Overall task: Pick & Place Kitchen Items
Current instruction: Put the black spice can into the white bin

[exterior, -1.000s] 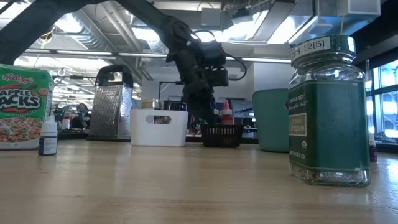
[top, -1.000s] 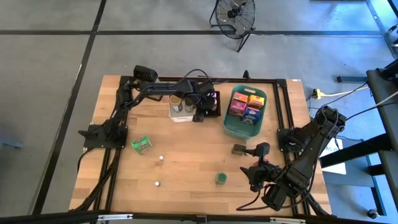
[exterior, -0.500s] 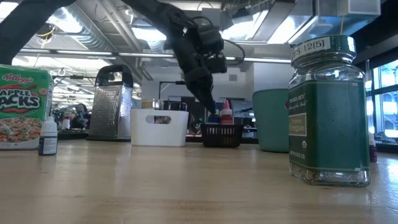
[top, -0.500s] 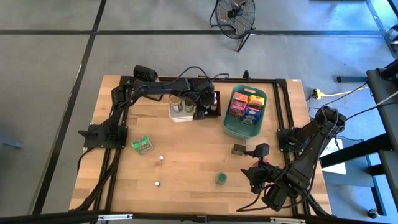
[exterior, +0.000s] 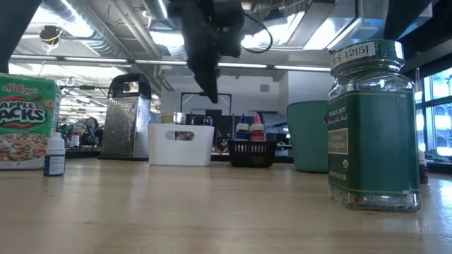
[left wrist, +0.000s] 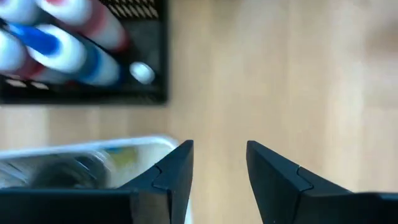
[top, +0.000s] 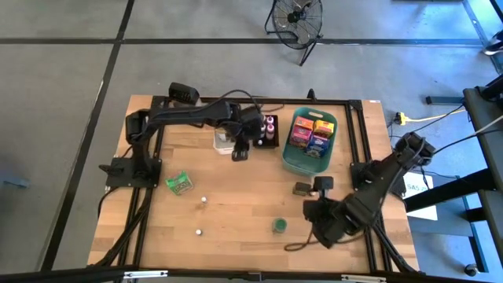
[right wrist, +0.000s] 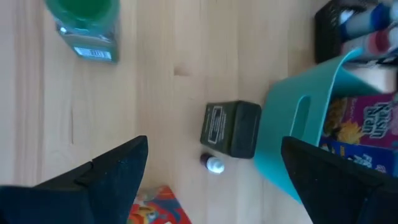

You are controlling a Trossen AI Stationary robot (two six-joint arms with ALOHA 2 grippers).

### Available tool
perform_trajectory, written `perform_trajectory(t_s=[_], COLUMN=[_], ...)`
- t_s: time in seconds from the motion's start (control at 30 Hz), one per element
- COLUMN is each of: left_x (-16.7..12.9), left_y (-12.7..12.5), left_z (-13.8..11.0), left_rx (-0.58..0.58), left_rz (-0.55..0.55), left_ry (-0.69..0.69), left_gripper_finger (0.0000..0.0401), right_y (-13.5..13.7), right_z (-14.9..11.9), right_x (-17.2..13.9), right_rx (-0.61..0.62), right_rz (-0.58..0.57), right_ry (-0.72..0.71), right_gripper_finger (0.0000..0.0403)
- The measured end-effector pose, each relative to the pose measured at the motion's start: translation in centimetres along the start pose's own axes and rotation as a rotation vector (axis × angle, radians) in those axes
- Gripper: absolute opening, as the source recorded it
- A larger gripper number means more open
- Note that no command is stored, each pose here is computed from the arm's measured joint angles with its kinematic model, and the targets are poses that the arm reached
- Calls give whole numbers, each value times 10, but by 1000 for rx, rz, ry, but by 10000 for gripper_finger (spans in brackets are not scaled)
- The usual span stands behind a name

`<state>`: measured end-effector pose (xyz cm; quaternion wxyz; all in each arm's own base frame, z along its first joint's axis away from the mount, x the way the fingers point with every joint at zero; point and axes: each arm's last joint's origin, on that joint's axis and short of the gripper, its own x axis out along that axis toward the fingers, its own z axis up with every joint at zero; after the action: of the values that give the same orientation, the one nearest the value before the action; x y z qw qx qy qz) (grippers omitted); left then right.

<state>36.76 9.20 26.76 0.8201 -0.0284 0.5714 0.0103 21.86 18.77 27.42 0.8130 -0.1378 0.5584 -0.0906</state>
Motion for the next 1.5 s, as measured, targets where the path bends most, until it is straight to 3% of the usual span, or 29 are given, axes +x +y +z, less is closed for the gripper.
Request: perform_trajectory(t_s=[0.3,0.57,0.77,0.97,1.07,1.33,1.5], left_x=[-24,-48,-42,-30,-24,-16,-17], left_y=[-39,-56,-64,-76,-81,-87,-92], left_z=[-6,-27,-66,-92,-98,-102,-99], left_rx=[37,45,36,41,60,80,91], left_rz=[11,169,200,176,159,142,130], left_ry=[22,-49,-217,-492,-569,-566,-604], left_gripper_finger=[145,145,142,141,141,143,143], right_y=[-25,-45,-44,-40,-43,-49,-52], right_z=[15,12,1,-5,-11,-28,-34], right_x=[16,13,26,42,46,54,60], right_rx=[-49,-20,16,39,113,243,277], right_rz=[112,146,224,215,187,160,189], right_ry=[132,100,49,47,90,140,94], right_gripper_finger=[369,369,369,369,369,369,369])
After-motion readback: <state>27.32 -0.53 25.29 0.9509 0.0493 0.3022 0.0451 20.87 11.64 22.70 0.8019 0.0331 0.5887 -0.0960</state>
